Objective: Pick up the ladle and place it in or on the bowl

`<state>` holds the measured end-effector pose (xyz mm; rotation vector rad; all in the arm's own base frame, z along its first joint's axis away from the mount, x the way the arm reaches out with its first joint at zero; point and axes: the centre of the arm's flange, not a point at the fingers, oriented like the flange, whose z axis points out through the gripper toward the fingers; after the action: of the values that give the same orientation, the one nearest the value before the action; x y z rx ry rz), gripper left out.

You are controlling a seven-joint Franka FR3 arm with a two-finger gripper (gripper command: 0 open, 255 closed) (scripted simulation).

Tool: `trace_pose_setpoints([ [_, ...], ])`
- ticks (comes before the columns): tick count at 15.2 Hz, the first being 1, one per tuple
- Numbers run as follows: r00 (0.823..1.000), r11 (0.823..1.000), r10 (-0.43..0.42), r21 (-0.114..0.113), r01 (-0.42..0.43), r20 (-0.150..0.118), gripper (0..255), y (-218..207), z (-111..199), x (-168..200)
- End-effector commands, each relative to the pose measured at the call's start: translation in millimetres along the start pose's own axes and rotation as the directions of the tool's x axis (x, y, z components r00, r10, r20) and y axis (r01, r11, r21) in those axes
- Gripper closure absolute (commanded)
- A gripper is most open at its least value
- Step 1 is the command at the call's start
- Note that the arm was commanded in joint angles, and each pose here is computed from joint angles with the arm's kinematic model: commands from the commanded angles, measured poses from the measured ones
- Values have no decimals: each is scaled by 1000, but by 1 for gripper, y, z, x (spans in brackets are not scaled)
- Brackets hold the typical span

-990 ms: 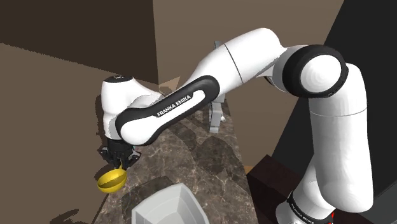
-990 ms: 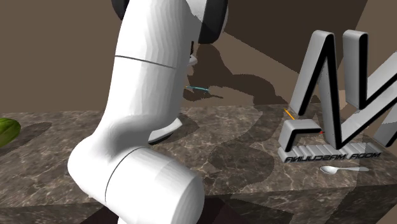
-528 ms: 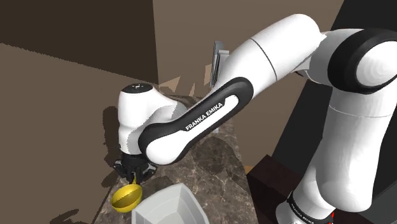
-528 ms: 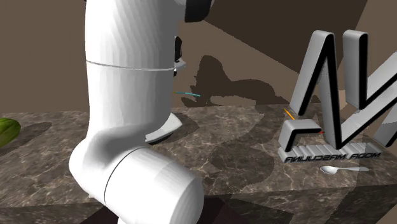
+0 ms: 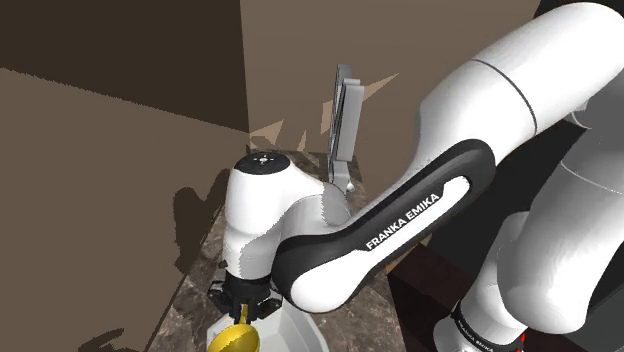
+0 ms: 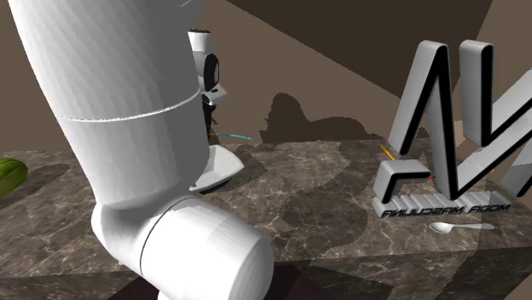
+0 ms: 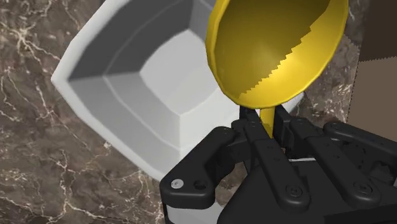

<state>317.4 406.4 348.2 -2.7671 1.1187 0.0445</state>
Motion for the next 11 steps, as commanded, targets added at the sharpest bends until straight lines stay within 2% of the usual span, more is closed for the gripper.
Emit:
trace_pose_setpoints([
  [1,1000,1000,3,0,-3,0,255,23,-3,-15],
  [3,1000,1000,3,0,-3,0,255,46,-5,-32],
  [11,1000,1000,3,0,-3,0,255,51,37,-28],
])
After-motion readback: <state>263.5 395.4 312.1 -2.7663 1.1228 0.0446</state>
